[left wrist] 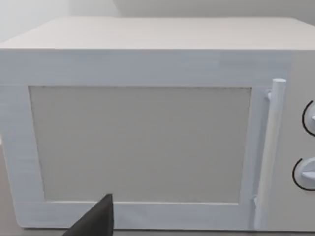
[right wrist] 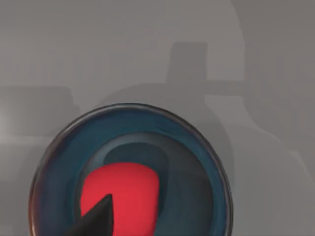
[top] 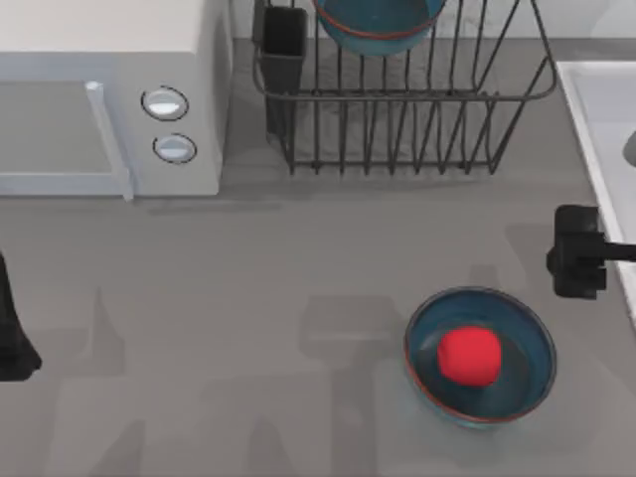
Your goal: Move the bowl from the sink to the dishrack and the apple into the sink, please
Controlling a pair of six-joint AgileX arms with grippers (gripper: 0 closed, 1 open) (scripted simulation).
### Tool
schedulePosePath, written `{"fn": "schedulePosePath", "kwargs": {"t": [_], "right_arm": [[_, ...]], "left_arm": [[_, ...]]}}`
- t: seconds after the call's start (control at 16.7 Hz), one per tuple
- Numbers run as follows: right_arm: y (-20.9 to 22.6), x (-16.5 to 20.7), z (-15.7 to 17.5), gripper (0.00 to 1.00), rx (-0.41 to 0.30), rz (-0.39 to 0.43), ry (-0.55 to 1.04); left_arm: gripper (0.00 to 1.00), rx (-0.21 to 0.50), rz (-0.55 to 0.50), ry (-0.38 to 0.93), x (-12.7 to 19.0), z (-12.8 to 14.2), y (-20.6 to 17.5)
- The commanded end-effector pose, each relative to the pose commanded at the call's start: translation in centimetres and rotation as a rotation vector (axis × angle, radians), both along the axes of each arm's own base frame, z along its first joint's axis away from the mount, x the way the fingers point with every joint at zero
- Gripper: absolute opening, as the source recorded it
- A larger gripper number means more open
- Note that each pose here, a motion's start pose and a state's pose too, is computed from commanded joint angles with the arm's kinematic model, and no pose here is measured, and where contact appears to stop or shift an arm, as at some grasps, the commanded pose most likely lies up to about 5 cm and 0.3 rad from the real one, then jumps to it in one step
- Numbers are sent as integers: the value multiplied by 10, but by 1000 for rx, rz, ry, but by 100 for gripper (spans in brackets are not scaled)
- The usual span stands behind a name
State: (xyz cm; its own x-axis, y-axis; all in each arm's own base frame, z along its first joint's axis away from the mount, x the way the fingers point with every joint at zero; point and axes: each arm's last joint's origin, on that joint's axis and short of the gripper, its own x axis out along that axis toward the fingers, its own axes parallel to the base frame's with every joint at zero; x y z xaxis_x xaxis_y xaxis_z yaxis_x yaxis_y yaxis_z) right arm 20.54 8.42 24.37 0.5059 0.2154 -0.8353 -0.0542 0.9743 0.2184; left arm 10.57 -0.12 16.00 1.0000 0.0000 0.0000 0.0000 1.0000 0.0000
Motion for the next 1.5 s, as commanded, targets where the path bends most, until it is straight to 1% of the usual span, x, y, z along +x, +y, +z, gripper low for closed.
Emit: {"fn": "schedulePosePath", "kwargs": {"t": [0.12,0.24,0.36,0.48,0.66,1.08,1.26,1.5], "right_arm": [[28,25,-10,100,-45,7,187],[56,45,-22,100,-99,7,335],[80,58,-32,100,-151,4,437],[100,67,-39,100,-191,0,497],[117,73,-43,100,-224,-4,534],[118,74,-47,100,-223,-7,533],[120,77,-71,100,-221,-4,529],[121,76,-118,100,-225,-1,535]], "left_arm": [[100,0,0,0,0,0,0],[100,0,0,0,0,0,0],[100,0,0,0,0,0,0],[100,0,0,0,0,0,0],[100,0,0,0,0,0,0],[100,0,0,0,0,0,0],[100,0,0,0,0,0,0],[100,0,0,0,0,0,0]]}}
